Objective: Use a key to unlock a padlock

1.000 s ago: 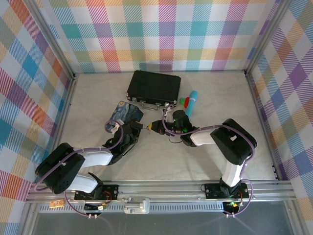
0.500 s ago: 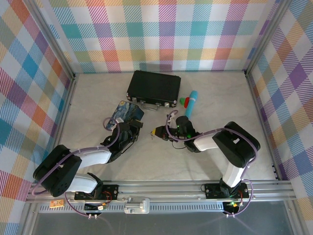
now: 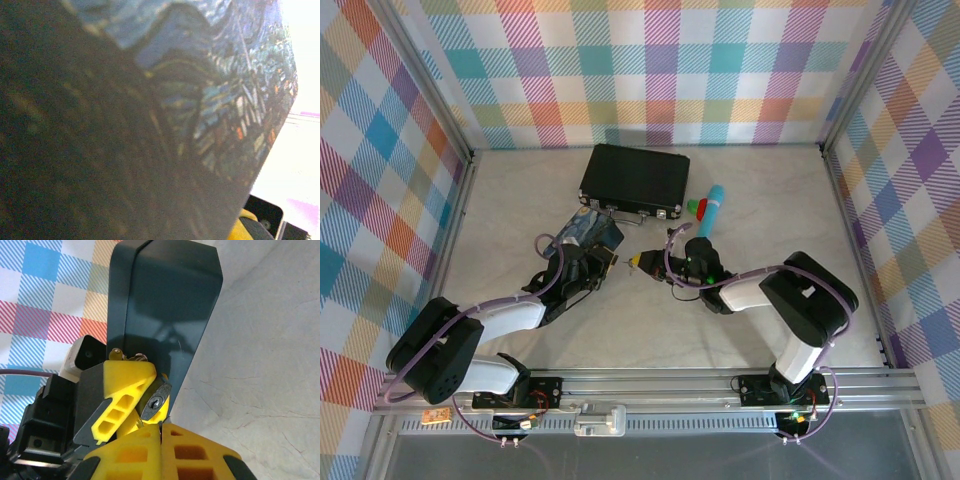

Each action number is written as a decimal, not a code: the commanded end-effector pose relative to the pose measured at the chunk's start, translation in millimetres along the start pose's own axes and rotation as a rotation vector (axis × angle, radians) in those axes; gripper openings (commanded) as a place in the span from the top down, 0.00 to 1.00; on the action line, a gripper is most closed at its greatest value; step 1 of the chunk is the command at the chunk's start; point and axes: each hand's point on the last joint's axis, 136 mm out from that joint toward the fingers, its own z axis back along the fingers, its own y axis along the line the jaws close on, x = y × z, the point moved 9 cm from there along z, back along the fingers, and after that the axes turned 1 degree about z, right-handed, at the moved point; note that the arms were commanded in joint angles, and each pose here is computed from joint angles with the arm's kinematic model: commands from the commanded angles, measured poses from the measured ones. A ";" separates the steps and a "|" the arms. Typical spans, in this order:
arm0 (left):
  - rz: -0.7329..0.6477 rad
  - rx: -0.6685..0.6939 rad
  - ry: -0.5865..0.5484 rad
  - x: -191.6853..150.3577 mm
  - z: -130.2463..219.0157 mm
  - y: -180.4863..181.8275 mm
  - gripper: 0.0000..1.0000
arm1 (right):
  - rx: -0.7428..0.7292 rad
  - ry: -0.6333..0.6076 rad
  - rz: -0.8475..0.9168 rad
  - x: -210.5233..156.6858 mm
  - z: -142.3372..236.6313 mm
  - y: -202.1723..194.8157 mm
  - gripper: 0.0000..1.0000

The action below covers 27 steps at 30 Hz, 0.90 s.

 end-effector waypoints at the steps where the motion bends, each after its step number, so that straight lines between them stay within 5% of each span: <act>1: 0.017 -0.014 0.046 -0.5 0.3 -5.9 1.00 | 0.060 -0.014 -0.012 2.1 -6.3 6.3 1.00; 27: 0.042 -0.030 0.049 -1.6 -2.7 -1.4 1.00 | 0.082 -0.025 -0.055 4.5 -18.7 3.9 1.00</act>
